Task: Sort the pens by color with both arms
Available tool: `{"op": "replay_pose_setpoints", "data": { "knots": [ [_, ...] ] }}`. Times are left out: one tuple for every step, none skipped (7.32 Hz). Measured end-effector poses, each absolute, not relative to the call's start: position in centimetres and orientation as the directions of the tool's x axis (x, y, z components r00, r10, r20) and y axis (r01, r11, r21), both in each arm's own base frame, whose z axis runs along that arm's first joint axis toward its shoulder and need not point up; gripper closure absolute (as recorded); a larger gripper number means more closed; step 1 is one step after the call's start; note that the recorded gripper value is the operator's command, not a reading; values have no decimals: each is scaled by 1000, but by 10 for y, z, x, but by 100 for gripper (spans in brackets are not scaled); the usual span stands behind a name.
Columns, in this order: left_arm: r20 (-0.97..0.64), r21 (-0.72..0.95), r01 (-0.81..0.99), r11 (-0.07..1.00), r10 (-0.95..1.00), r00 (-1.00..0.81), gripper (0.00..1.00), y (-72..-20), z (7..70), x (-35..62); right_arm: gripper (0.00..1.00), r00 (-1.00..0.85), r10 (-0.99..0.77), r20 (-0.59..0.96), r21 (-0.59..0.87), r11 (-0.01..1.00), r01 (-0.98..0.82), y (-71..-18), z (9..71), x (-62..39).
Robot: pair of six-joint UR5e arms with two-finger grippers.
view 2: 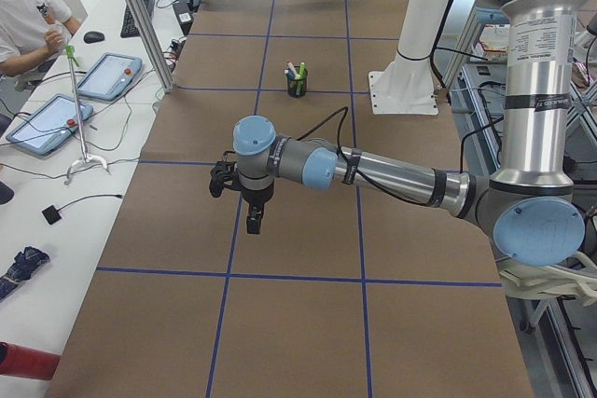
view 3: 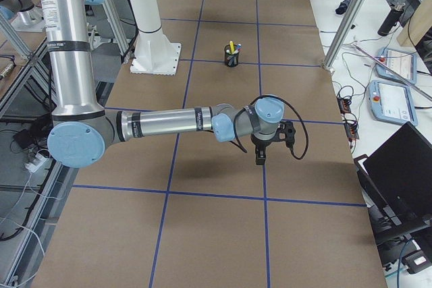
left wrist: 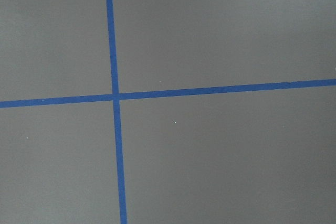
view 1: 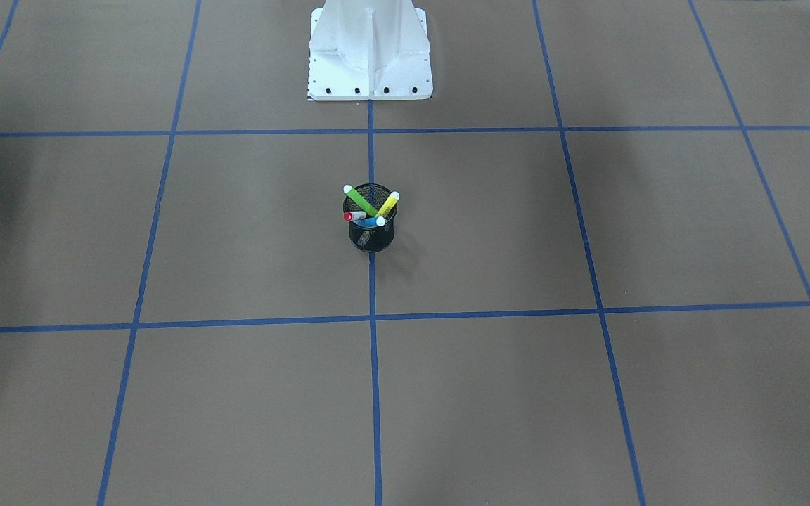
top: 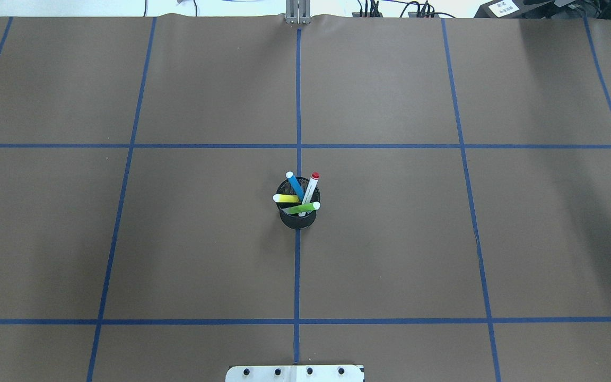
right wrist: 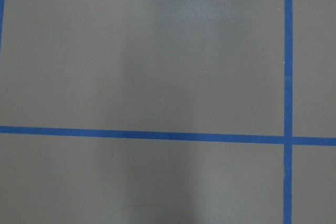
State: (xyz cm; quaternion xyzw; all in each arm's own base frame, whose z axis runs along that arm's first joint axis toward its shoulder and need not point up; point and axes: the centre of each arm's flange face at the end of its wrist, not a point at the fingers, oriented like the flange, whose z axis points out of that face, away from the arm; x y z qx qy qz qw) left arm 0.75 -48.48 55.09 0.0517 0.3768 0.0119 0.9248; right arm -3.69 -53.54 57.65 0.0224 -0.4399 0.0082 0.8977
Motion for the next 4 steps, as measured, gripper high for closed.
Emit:
{"op": "replay_pose_setpoints", "data": {
  "knots": [
    [-696, 104, 16, 994, 62, 716, 0, -482, 551, 8, 0, 606, -4, 796, 31, 999, -34, -531, 577, -36],
    [-697, 106, 16, 994, 63, 714, 0, -480, 550, 8, 0, 607, -5, 795, 33, 999, -35, -526, 577, -35],
    [-698, 106, 15, 994, 64, 714, 0, -479, 549, 8, 0, 615, -6, 788, 37, 999, -38, -525, 578, -33],
    [-698, 104, 15, 994, 62, 714, 0, -478, 550, 8, 0, 628, -6, 778, 42, 998, -42, -525, 579, -32]
  ]
}}
